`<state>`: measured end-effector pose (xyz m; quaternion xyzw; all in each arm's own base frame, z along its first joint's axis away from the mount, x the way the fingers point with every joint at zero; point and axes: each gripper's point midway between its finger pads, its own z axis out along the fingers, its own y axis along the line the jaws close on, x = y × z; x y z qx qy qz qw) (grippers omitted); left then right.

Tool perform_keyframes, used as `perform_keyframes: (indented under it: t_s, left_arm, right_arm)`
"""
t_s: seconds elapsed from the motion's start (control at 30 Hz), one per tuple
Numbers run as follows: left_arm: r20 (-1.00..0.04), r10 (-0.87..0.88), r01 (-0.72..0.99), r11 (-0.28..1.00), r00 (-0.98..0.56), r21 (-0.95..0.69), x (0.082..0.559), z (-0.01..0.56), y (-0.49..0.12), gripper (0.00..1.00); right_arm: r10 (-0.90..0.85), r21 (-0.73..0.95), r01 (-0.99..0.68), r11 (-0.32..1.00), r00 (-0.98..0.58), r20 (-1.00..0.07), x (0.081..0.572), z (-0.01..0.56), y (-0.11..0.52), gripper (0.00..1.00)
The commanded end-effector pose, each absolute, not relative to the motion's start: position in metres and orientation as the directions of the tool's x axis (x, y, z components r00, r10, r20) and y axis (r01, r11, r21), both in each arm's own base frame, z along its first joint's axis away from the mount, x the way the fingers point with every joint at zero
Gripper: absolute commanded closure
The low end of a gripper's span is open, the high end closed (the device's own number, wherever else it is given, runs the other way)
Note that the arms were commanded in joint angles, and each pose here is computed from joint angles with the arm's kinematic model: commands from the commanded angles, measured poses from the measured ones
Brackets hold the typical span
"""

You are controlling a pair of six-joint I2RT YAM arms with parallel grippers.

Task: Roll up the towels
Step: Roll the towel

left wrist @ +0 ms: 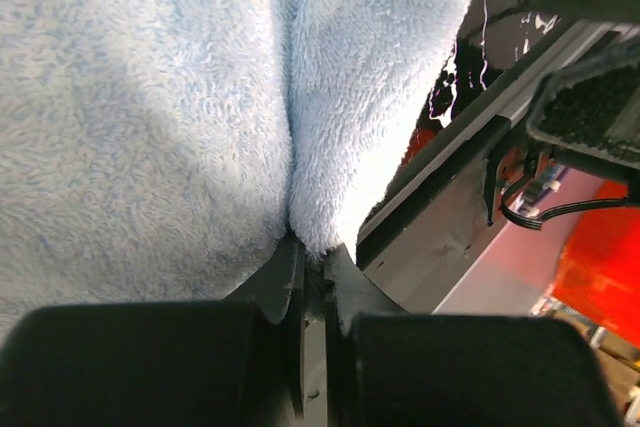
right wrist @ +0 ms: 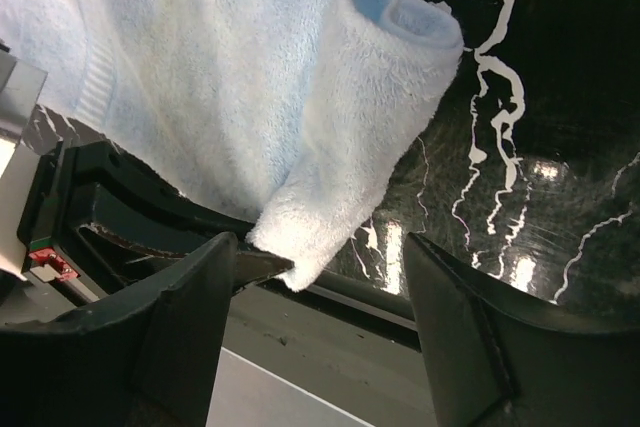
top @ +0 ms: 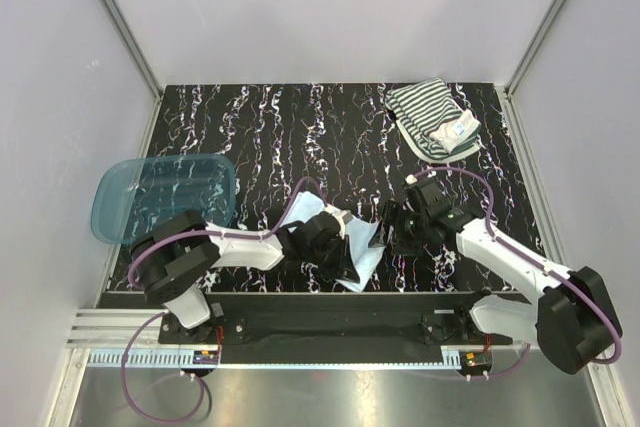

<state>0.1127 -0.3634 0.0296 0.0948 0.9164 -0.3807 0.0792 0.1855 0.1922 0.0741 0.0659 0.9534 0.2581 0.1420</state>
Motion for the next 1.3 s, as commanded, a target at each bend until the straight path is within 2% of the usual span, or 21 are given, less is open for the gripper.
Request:
perform_keyframes:
  t_s: [0.0,0.27,0.5,0.67,0.77,0.8,0.83,0.87,0.9,0.93,1.03,1.1,1.17,1.2,1.23,1.27]
  left_arm:
    - [-0.197,0.095,0.209,0.676,-0.976,-0.707,0.112,0.029,-0.36,1.0]
    - [-0.122,0.034,0.116,0.64,-0.992,-0.76,0.108,0.022,-0.354,1.0]
    - [-0.121,0.006,0.098,0.631,-0.993,-0.77,0.112,0.024,-0.351,1.0]
    - [-0.098,0.007,0.081,0.627,-0.995,-0.775,0.112,0.021,-0.35,1.0]
    - [-0.121,0.017,0.105,0.622,-0.993,-0.776,0.115,0.024,-0.352,1.0]
    - [-0.116,0.024,0.103,0.649,-0.993,-0.754,0.114,0.021,-0.348,0.96]
    - [-0.127,0.029,0.114,0.666,-0.991,-0.738,0.115,0.02,-0.346,0.83]
    - [-0.193,0.034,0.166,0.67,-0.981,-0.724,0.123,0.029,-0.351,0.73]
    - [-0.19,0.047,0.166,0.715,-0.981,-0.68,0.122,0.025,-0.341,0.63]
    - [-0.247,0.054,0.205,0.741,-0.967,-0.64,0.13,0.026,-0.338,0.46]
    - [-0.33,0.086,0.264,0.796,-0.94,-0.544,0.139,0.038,-0.33,0.3]
    - [-0.369,0.112,0.293,0.826,-0.923,-0.482,0.142,0.052,-0.326,0.28]
    - [-0.467,0.151,0.346,0.863,-0.871,-0.367,0.15,0.063,-0.321,0.26]
    - [-0.472,0.193,0.359,0.887,-0.86,-0.292,0.147,0.064,-0.31,0.26]
    - [-0.552,0.201,0.379,0.896,-0.809,-0.229,0.161,0.082,-0.314,0.25]
    - [-0.58,0.248,0.419,0.89,-0.776,-0.179,0.154,0.088,-0.317,0.25]
  right_arm:
    - [0.241,0.573,0.059,0.817,-0.939,-0.246,0.188,0.08,0.202,0.27]
    - [0.306,0.65,0.106,0.753,-0.931,-0.202,0.191,0.058,0.216,0.32]
    - [0.327,0.666,0.122,0.736,-0.925,-0.191,0.193,0.043,0.219,0.43]
    - [0.354,0.67,0.13,0.731,-0.912,-0.209,0.194,0.041,0.215,0.6]
    - [0.357,0.673,0.12,0.73,-0.907,-0.225,0.196,0.044,0.214,0.68]
    - [0.356,0.672,0.118,0.731,-0.906,-0.228,0.196,0.045,0.214,0.73]
    - [0.352,0.669,0.114,0.734,-0.907,-0.232,0.196,0.046,0.214,0.74]
    - [0.34,0.656,0.111,0.747,-0.911,-0.233,0.196,0.047,0.213,0.76]
    - [0.33,0.642,0.111,0.759,-0.915,-0.232,0.196,0.047,0.211,0.77]
    - [0.317,0.62,0.12,0.775,-0.923,-0.218,0.195,0.043,0.21,0.78]
    - [0.269,0.566,0.116,0.816,-0.944,-0.194,0.194,0.042,0.208,0.83]
    - [0.248,0.539,0.113,0.835,-0.951,-0.183,0.193,0.042,0.206,0.84]
    - [0.241,0.486,0.128,0.865,-0.954,-0.179,0.192,0.039,0.197,0.84]
    - [0.237,0.47,0.128,0.873,-0.955,-0.18,0.193,0.038,0.195,0.84]
    - [0.237,0.446,0.135,0.885,-0.954,-0.182,0.193,0.036,0.192,0.84]
    - [0.228,0.433,0.131,0.892,-0.957,-0.18,0.193,0.039,0.19,0.84]
